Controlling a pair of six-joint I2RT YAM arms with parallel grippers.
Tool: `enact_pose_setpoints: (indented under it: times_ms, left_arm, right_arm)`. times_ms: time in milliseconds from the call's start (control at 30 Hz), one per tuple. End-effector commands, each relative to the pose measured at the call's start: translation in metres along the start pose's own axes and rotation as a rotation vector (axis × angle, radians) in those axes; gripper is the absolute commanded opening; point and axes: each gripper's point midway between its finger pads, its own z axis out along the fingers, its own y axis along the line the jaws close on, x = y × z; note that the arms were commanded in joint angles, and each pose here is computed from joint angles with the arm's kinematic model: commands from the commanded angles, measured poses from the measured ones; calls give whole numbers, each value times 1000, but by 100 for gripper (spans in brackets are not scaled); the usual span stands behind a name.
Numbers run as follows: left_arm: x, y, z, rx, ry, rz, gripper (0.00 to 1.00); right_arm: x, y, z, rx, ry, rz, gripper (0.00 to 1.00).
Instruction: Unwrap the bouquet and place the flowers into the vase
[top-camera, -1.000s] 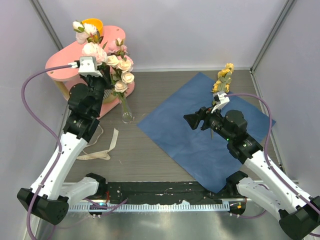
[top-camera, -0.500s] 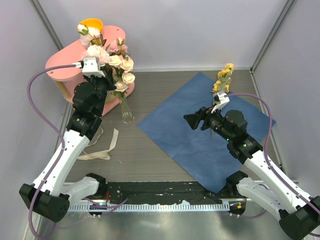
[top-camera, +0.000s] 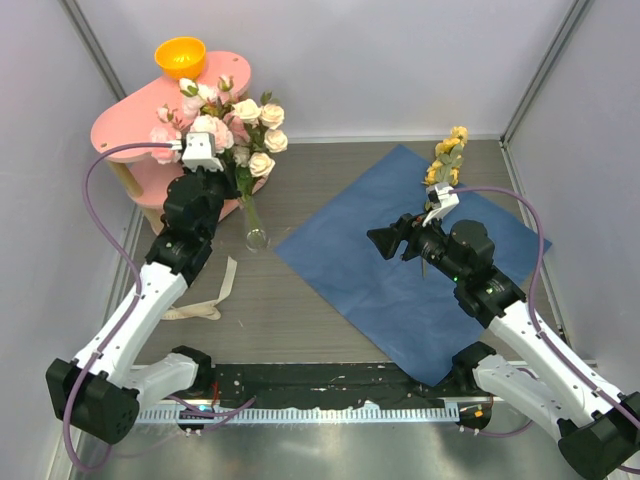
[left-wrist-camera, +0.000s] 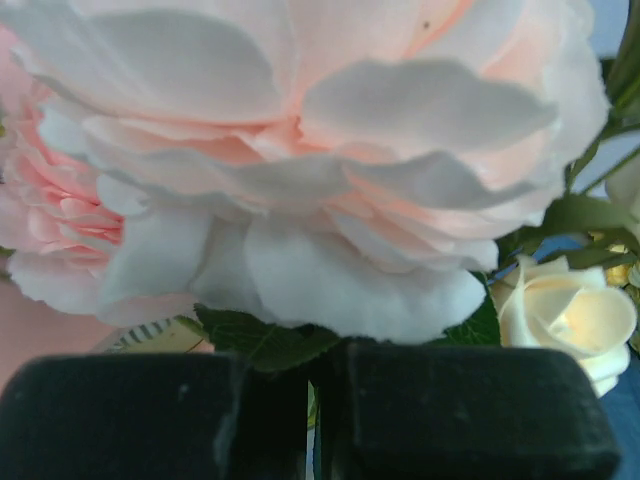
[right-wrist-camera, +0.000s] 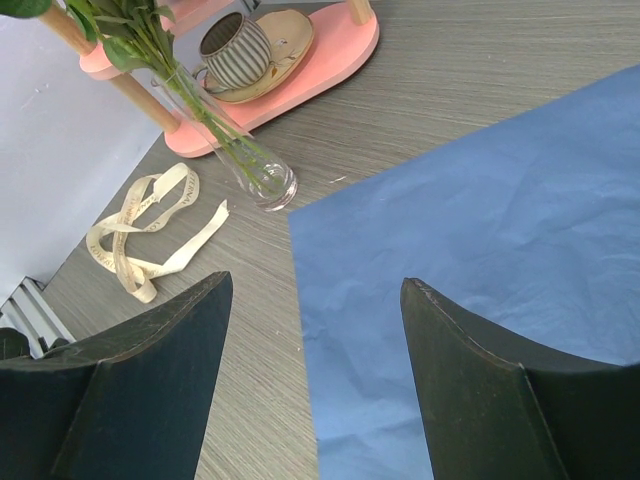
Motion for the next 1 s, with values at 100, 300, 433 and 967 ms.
enact_pose_setpoints:
  times_ms: [100,300,433,967]
  left_arm:
    - [19,1,-6,15,29,-6,0]
    - [26,0,-10,31,41,-12,4]
    - [18,1,-15,23,34,-40,32]
    - [-53,-33,-90,264,-34,-129,89]
  right_arm:
    - [-13,9,2,-35,-49,5,74]
    - [-8,8,4,-35,-37,13,74]
    - [-9,7,4,-31,-36,15,74]
    - [47,-167,12,815,293,139,77]
